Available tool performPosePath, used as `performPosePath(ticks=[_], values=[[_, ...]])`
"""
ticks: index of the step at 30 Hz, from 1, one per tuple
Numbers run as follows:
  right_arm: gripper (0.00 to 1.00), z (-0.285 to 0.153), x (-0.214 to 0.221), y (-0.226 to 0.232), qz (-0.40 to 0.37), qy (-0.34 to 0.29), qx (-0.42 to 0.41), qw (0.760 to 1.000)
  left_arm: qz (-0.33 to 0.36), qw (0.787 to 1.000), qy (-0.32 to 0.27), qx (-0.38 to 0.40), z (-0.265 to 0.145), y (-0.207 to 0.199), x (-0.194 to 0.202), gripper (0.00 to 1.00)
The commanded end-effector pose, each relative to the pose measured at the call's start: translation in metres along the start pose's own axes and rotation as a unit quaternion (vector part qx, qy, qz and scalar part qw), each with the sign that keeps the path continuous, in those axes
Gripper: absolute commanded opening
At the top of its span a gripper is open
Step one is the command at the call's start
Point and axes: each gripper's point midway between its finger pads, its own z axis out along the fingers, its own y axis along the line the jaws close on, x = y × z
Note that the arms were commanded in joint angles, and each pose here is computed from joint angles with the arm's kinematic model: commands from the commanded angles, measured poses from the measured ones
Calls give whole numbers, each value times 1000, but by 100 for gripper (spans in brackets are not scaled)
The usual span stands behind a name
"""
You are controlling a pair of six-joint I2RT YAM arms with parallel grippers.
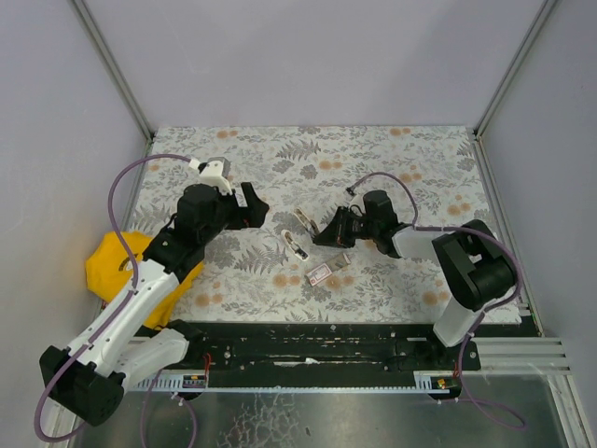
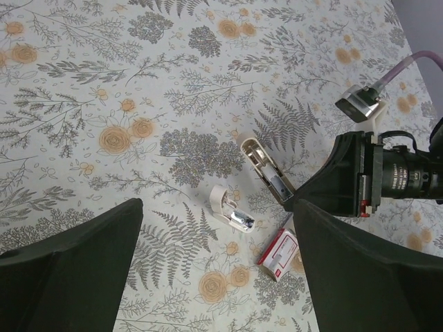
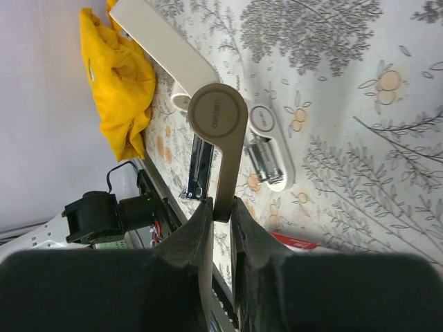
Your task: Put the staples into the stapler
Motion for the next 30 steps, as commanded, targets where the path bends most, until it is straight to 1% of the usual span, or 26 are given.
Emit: performPosePath(ticks=[1, 5, 12, 17, 25, 27, 30], values=[[0, 4, -17, 5, -10, -11, -28, 1000, 25, 1000, -2, -6, -3, 6, -2, 89], [0, 11, -13, -11, 5, 9, -15, 1000, 29, 1000, 0, -11, 1, 9, 2, 89], [0, 19, -3, -15, 16, 47, -34, 998, 31, 999, 6, -20, 6, 16, 8, 89], [0, 21, 4, -21, 25, 72, -30, 997, 30, 999, 8, -22, 9, 18, 11, 89], [0, 26, 13, -39, 58, 86, -13, 995, 30, 999, 12, -26, 11, 23, 14, 89], [2, 27, 13, -43, 63, 84, -7, 994, 30, 999, 11, -27, 11, 24, 14, 89], [8, 25, 12, -47, 68, 79, 0, 995, 28, 999, 9, -28, 11, 25, 13, 89]])
